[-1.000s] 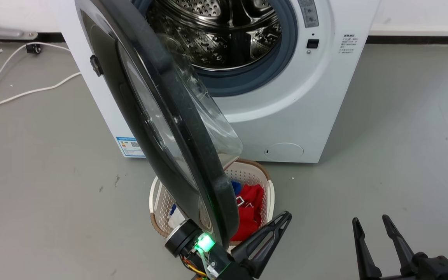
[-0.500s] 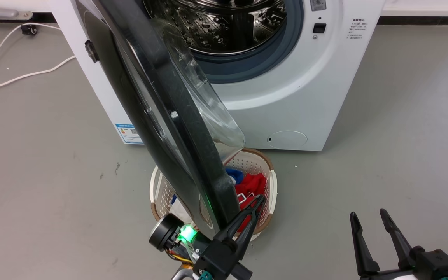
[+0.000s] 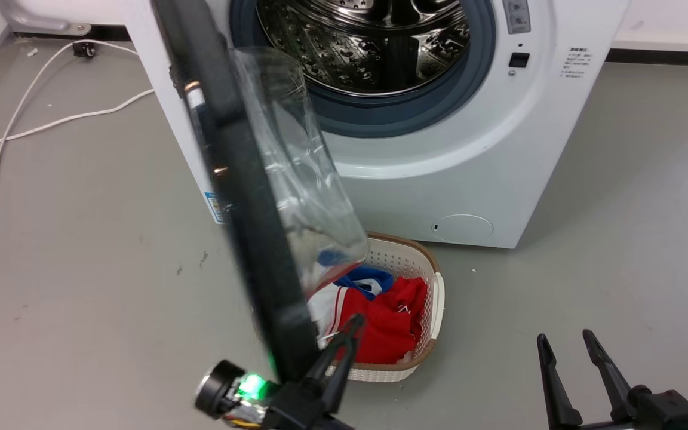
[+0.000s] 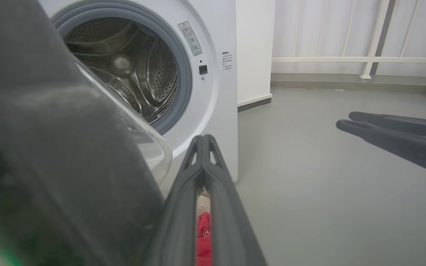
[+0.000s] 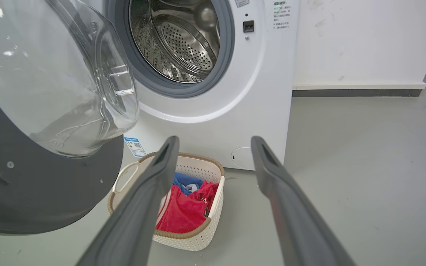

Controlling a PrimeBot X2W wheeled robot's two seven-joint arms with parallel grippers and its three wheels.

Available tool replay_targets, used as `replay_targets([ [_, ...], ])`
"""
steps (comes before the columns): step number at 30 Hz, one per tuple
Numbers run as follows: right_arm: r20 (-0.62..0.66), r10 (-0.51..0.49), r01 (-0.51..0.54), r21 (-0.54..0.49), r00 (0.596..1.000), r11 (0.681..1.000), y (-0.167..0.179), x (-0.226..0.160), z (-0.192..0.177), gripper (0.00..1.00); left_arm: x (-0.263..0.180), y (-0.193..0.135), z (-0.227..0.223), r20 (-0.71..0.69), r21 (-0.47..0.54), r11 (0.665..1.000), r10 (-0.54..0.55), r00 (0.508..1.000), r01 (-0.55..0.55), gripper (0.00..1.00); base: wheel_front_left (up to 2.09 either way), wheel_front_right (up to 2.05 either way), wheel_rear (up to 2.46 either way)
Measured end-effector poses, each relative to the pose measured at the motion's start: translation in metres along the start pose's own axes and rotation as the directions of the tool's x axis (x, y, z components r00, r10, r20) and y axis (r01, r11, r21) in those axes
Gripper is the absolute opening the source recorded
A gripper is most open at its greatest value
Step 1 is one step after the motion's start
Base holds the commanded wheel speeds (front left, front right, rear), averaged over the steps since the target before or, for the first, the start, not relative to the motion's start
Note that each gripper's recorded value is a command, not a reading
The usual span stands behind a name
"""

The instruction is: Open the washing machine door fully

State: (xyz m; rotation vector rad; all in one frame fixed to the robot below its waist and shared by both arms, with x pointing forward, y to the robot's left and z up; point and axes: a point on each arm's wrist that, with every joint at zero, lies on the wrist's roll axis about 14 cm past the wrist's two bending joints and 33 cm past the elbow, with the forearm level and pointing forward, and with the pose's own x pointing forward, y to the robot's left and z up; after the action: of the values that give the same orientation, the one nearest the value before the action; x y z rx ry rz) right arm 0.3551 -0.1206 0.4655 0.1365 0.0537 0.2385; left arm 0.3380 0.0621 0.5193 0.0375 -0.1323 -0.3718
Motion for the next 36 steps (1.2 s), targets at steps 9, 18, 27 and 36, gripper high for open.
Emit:
replay_targets([
  [9, -0.01, 0.032, -0.031, 0.006, 0.999, 0.999, 0.009, 0.003, -0.003, 1.0, -0.024, 0.034, -0.007, -0.032, 0.024, 0.991, 0.134, 0.99, -0.133, 0.0, 0.0, 0.0, 0.0],
  [18, -0.03, 0.062, -0.061, 0.013, 0.998, 0.998, 0.018, 0.007, -0.01, 1.0, -0.057, 0.085, -0.012, -0.06, 0.084, 0.943, 0.328, 0.943, -0.323, 0.0, 0.0, 0.0, 0.0],
  [27, -0.039, 0.094, -0.093, 0.013, 0.995, 0.996, 0.026, 0.011, -0.012, 1.0, -0.088, 0.136, -0.001, -0.036, 0.143, 0.861, 0.497, 0.867, -0.488, 0.0, 0.0, 0.0, 0.0],
  [36, -0.044, 0.126, -0.125, 0.014, 0.991, 0.992, 0.036, 0.016, -0.014, 1.0, -0.119, 0.172, 0.009, -0.011, 0.204, 0.782, 0.603, 0.797, -0.589, 0.0, 0.0, 0.0, 0.0],
])
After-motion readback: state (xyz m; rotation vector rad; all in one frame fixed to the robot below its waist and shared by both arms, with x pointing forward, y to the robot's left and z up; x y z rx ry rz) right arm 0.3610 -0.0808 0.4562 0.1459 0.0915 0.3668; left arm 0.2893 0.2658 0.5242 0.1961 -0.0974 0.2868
